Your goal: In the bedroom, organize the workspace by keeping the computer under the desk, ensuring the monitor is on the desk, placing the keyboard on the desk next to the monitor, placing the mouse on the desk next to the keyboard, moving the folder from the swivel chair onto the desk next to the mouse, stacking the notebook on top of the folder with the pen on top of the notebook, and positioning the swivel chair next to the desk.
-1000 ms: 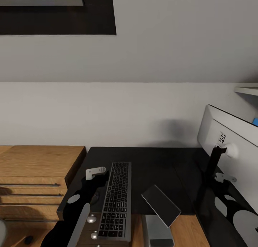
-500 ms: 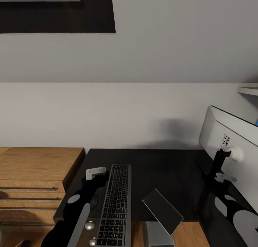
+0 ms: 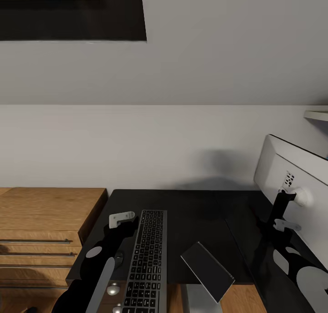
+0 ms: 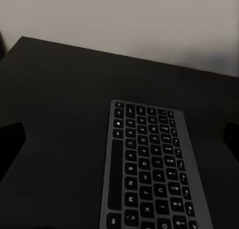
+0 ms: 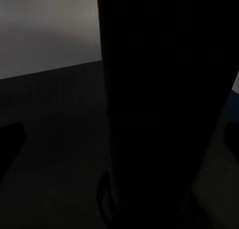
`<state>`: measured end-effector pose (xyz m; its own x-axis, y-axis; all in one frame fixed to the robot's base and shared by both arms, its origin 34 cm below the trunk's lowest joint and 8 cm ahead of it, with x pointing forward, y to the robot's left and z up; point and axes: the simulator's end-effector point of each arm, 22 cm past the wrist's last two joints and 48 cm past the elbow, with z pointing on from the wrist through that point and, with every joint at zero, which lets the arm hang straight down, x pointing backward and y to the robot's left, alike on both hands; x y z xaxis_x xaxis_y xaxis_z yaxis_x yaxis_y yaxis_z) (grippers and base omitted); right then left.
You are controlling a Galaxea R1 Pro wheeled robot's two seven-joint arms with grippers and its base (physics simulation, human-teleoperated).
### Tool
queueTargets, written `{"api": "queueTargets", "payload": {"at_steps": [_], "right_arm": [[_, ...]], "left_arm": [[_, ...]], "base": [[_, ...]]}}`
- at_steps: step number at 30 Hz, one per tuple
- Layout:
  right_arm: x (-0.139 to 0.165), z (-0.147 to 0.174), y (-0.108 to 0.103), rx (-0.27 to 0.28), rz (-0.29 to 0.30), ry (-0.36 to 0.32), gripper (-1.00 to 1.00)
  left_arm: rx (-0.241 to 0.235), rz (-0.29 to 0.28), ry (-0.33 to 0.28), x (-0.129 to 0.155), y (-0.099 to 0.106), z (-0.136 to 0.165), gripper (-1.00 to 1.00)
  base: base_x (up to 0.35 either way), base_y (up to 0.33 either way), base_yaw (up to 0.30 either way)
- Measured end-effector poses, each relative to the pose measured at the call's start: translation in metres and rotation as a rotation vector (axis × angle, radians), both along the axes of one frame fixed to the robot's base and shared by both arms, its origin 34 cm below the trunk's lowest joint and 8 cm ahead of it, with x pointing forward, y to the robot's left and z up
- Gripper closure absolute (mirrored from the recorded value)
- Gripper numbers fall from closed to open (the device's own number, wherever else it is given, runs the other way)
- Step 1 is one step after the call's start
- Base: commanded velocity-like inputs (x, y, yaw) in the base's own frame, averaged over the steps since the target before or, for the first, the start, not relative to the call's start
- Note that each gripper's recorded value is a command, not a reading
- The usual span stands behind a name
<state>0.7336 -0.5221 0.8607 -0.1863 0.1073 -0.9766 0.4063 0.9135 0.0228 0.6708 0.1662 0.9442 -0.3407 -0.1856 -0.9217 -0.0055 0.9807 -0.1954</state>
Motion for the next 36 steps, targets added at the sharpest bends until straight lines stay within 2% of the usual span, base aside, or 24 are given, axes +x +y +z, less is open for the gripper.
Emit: {"api": "queueTargets", "payload": {"at_steps": [17, 18, 36], "right_arm": [[-0.0018, 0.0016, -0.0065, -0.006, -0.007, 0.001, -1.00], [-0.0018, 0.0016, -0.0066, -0.006, -0.007, 0.001, 1.00], [-0.0026, 0.0017, -0.0084, -0.002, -0.015, -0.001, 1.00]], "left_arm": [[0.001, 0.000, 0.000, 0.0000, 0.0000, -0.0001, -1.00], [0.001, 0.000, 0.000, 0.0000, 0.0000, 0.0000, -1.00], [0.001, 0.000, 0.000, 0.0000, 0.0001, 0.0000, -1.00]], "base": [[0.000, 0.000, 0.000], [0.000, 0.000, 0.000], [0.000, 0.000, 0.000]]}}
